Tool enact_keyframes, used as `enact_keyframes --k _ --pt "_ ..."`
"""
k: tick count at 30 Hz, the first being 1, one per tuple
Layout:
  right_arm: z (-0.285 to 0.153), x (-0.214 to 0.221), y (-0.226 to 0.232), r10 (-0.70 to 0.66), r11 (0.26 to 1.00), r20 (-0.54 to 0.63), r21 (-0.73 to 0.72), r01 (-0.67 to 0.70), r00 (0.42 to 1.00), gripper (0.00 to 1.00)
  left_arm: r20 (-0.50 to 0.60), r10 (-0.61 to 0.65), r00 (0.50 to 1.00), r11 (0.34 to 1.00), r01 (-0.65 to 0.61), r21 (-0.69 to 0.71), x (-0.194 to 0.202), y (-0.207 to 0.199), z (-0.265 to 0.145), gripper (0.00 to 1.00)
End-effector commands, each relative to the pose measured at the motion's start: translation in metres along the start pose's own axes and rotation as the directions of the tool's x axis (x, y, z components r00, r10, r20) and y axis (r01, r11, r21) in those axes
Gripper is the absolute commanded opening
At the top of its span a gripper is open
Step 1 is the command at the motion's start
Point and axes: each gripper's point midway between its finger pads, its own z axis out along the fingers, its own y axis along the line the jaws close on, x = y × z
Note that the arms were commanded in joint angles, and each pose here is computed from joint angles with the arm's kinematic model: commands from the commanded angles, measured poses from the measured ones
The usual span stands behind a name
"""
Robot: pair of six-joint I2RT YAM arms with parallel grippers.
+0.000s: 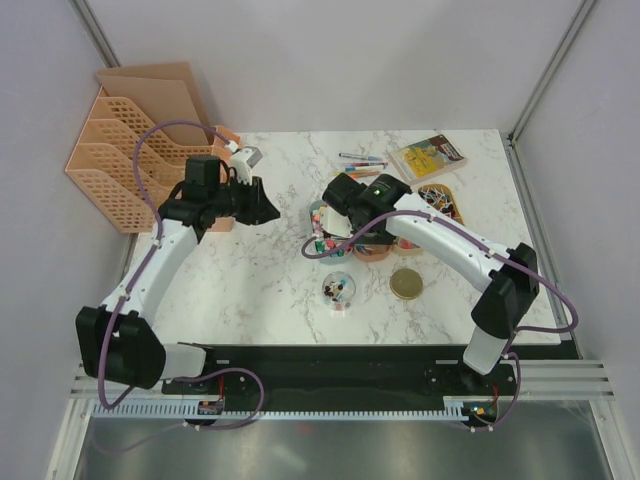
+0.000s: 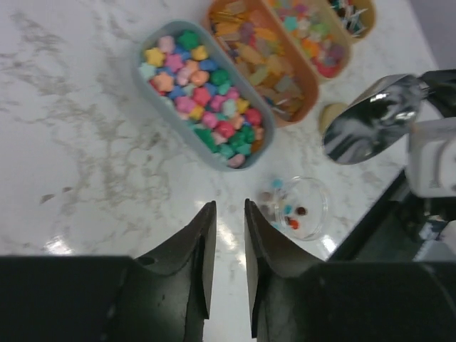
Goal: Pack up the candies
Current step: Place the fake candies in the packing bottle, then adjust the spatula.
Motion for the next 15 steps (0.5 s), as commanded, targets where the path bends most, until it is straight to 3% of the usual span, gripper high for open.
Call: enact_keyframes --k 1,2,3,6,15 --pt "-0.002 -0.019 0.012 0.045 0.997 0.098 -0.073 -0.038 0.994 0.0 -0.067 -0.133 0.989 0.933 0.148 0.327 -0.016 -0.059 -0.003 0.31" --pt "-0.004 -0.025 0.009 0.057 0.996 0.124 -0.069 -0.049 0.991 0.0 -0.1 -0.151 0.983 0.908 0.178 0.38 -0.016 -0.064 0.002 0.36" --pt "-0.004 -0.03 0.007 0.066 0.996 0.141 -0.071 -0.057 0.988 0.0 -0.117 -0.162 0.98 0.898 0.196 0.394 -0.015 -0.066 0.004 0.48" --pt "-0.013 -0.048 0.0 0.094 0.994 0.217 -0.078 -0.079 0.972 0.0 -0.167 -0.203 0.965 0.88 0.254 0.402 -0.014 -0.064 0.018 0.64" --pt "-0.013 -0.071 -0.013 0.123 0.991 0.249 -0.08 -0.106 0.961 0.0 -0.225 -0.201 0.953 0.839 0.286 0.463 -0.011 -0.074 0.032 0.54"
